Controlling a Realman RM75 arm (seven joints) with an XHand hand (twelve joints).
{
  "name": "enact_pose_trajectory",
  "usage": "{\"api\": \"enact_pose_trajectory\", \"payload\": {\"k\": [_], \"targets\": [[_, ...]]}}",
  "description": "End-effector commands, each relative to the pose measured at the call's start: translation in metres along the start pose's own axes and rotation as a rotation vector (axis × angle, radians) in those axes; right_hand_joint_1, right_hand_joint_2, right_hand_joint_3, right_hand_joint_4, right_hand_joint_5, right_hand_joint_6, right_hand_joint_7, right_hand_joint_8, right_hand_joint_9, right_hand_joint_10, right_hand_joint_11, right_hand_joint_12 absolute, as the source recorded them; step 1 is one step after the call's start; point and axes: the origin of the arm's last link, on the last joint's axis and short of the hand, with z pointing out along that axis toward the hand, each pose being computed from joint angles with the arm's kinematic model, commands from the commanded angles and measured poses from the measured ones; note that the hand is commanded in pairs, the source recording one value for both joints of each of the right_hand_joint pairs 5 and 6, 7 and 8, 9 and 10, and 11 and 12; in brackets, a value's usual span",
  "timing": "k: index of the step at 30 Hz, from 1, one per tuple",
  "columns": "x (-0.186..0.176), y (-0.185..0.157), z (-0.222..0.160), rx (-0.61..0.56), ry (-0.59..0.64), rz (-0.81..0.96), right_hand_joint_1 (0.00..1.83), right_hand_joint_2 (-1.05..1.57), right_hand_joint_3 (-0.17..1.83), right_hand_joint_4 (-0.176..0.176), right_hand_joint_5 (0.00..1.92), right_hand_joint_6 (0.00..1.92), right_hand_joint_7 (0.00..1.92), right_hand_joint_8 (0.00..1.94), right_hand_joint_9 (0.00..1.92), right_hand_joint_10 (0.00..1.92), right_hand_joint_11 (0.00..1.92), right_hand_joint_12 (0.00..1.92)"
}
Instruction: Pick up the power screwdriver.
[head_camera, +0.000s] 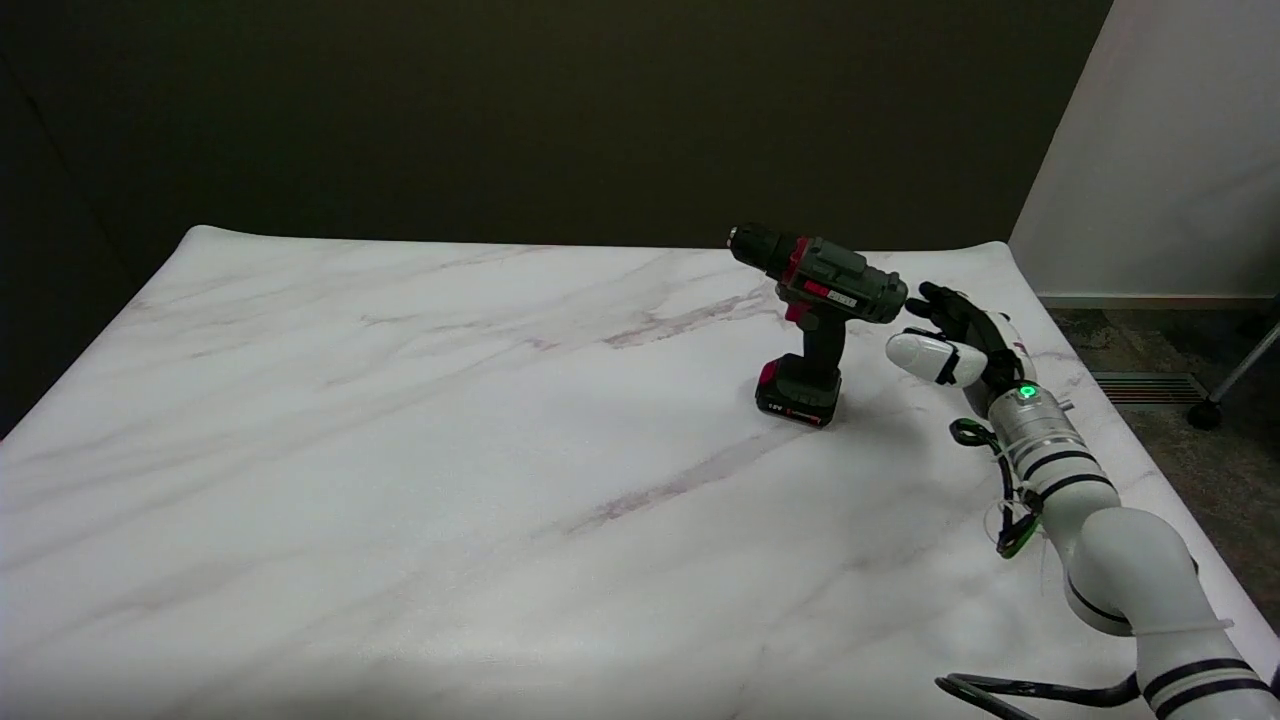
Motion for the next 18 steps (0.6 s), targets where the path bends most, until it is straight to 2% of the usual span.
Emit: {"api": "enact_pose_trajectory", "payload": {"k": [1, 18], "targets": [[-0.037, -0.002, 0.035, -0.009, -0.073, -0.020, 1.00, -0.50, 0.48, -0.147, 0.28, 0.28, 0.31, 0.31, 0.11, 0.11, 0.36, 0.36], [-0.061, -0.013, 0.035, 0.024, -0.126, -0.015, 0.99, -0.52, 0.45, -0.134, 0.28, 0.28, 0.31, 0.31, 0.11, 0.11, 0.26, 0.26]]}}
